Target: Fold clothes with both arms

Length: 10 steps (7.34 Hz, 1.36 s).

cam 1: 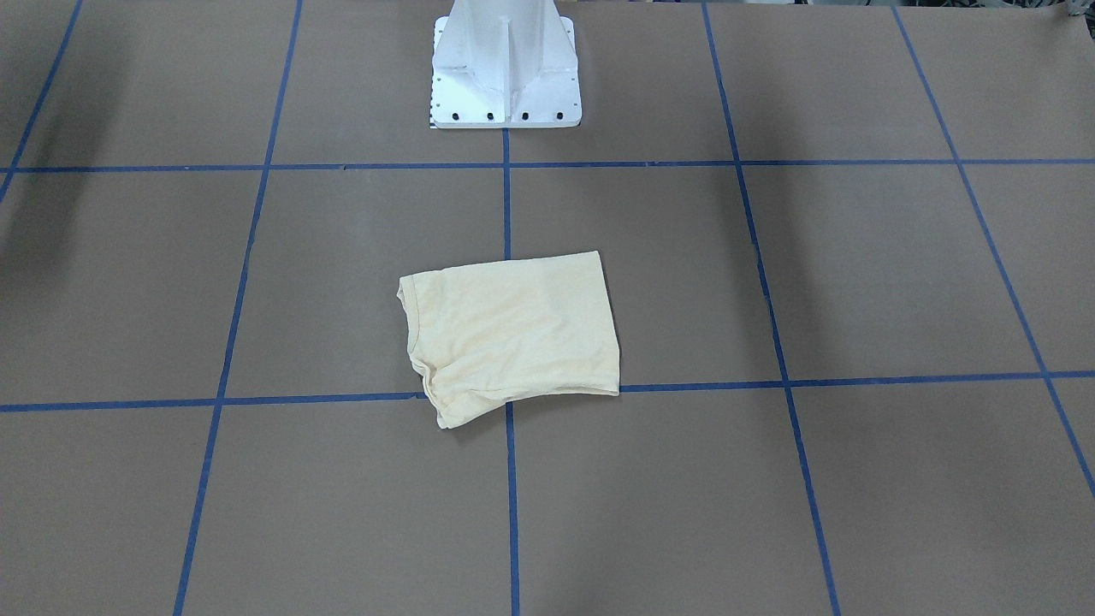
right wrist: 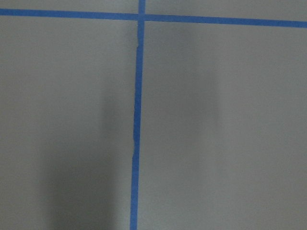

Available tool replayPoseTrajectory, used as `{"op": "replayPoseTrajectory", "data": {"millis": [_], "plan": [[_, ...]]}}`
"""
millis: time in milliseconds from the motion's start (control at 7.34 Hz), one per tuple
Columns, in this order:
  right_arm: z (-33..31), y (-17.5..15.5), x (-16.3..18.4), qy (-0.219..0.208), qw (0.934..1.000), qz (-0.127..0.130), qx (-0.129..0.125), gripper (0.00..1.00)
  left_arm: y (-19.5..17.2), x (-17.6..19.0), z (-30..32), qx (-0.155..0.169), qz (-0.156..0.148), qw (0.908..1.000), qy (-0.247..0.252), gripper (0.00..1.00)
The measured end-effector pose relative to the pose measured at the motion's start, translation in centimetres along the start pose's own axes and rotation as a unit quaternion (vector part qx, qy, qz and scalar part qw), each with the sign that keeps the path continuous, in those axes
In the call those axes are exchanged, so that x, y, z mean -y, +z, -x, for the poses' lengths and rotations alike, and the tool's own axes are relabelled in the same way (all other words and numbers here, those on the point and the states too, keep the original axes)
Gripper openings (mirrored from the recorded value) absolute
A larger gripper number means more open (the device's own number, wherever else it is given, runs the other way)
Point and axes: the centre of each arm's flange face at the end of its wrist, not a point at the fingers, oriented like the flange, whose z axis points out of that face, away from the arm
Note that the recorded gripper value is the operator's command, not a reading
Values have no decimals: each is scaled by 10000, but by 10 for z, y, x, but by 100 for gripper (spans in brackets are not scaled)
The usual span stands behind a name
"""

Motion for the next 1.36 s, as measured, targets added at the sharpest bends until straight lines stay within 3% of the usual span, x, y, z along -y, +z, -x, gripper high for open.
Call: {"op": "replayPoseTrajectory", "data": {"millis": [409,817,1362], "plan": [[12,-39,4,13,9998,165,58,100,3,-14,3,-128,319,9988,-341,100],[14,-50,6,-20,9999,151,71,100,15,-29,0,-483,528,9916,-1074,100],[7,-42,1,52,9997,238,68,100,56,-35,-30,-750,1084,9869,-933,100]]}}
